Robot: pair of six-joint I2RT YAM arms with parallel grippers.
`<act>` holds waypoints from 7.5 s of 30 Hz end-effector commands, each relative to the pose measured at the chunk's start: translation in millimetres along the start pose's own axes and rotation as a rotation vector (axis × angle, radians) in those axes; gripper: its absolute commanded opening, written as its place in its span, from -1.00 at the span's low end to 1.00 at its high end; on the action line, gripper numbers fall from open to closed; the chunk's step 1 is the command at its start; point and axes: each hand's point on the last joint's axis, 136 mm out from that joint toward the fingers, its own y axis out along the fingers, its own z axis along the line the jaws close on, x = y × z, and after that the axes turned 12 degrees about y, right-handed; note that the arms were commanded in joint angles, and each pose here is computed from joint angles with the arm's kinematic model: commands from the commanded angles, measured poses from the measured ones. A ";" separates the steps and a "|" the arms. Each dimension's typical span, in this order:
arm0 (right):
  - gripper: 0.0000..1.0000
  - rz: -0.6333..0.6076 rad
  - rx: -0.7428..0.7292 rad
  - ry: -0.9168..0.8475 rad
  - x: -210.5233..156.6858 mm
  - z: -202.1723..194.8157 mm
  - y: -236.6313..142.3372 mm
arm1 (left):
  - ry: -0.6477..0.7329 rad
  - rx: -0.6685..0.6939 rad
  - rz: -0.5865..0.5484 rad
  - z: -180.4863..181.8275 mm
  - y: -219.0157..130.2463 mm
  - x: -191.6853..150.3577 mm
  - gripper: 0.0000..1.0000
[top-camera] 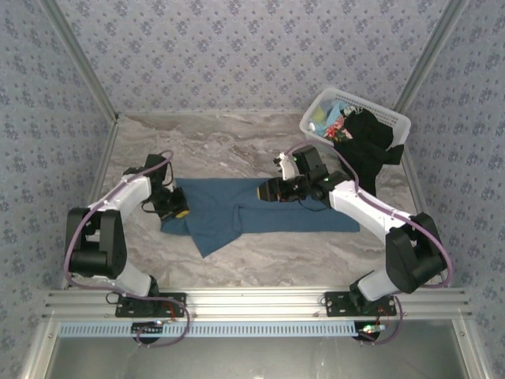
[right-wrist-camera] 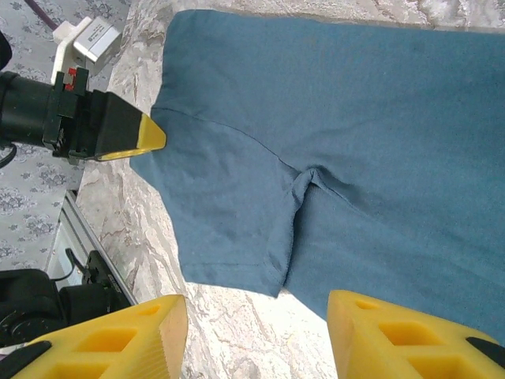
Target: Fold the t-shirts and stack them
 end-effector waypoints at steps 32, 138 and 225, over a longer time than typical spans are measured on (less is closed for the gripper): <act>0.03 0.002 -0.038 0.024 1.0 -10.6 -2.0 | 0.051 0.135 0.060 -7.4 -8.0 -4.9 -0.90; -0.15 -0.041 -0.587 0.251 18.2 -179.6 -63.5 | 0.110 0.061 -0.013 -119.3 4.9 -30.9 -0.90; 0.15 0.344 -0.632 0.328 -159.9 -125.7 -58.9 | 0.294 0.005 0.496 -122.0 82.2 -230.2 -0.05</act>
